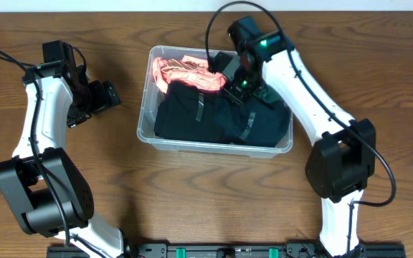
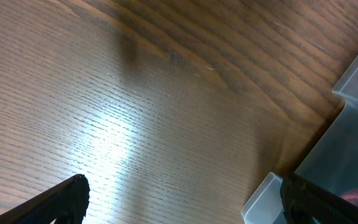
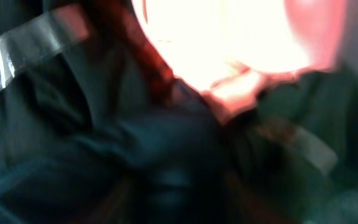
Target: Pack container
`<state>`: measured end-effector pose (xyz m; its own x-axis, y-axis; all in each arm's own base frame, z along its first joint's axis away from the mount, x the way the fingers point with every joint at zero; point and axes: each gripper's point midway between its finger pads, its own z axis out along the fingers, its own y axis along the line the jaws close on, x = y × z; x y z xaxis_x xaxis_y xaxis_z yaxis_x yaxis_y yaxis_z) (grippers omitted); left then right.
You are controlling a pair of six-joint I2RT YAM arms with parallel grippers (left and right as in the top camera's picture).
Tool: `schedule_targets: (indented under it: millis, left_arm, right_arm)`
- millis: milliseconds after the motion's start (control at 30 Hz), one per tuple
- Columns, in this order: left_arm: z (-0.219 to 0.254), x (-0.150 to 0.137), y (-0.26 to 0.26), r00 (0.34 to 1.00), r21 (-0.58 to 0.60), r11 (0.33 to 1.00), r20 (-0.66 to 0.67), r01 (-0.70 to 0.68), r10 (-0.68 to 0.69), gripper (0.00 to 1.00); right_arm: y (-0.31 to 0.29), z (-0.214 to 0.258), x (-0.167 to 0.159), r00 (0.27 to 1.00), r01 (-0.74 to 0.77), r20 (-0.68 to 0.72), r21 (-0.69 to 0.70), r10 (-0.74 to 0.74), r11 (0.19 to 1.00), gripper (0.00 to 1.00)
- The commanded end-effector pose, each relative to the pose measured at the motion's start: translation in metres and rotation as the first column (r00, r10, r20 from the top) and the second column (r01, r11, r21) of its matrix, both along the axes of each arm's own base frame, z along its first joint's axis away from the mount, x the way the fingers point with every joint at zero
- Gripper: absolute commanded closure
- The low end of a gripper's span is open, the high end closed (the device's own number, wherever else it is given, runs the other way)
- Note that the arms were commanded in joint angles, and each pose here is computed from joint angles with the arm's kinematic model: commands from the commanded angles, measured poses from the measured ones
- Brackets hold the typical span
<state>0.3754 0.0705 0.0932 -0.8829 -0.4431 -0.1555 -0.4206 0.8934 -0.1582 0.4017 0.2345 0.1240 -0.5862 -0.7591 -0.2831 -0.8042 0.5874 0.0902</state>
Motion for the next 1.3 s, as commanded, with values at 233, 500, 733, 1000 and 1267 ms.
schedule_targets:
  millis: [233,500,733,1000,1267]
  left_arm:
    - [-0.002,-0.002,0.002,1.0,0.004,1.0,-0.009,0.001,-0.001,0.02]
    - [-0.002,-0.002,0.002,1.0,0.004,1.0,-0.009,0.001,-0.001,0.02]
    - [-0.002,-0.002,0.002,1.0,0.004,1.0,-0.009,0.001,-0.001,0.02]
    - [-0.002,-0.002,0.002,1.0,0.004,1.0,-0.009,0.001,-0.001,0.02]
    - [-0.002,-0.002,0.002,1.0,0.004,1.0,-0.009,0.001,-0.001,0.02]
  right_arm:
    - [-0.035,0.144,0.005,0.962,0.139,0.234,0.028,-0.141,0.99,0.01]
    - [-0.104,0.211,-0.035,0.888,0.337,0.334,-0.001,-0.317,0.942,0.01]
    - [-0.122,0.233,-0.066,0.873,0.35,0.365,-0.009,-0.323,0.937,0.01]
    - [-0.133,0.234,-0.069,0.864,0.375,0.377,-0.042,-0.333,0.926,0.01]
    - [-0.148,0.264,-0.063,0.802,0.4,0.421,0.151,-0.425,0.904,0.01]
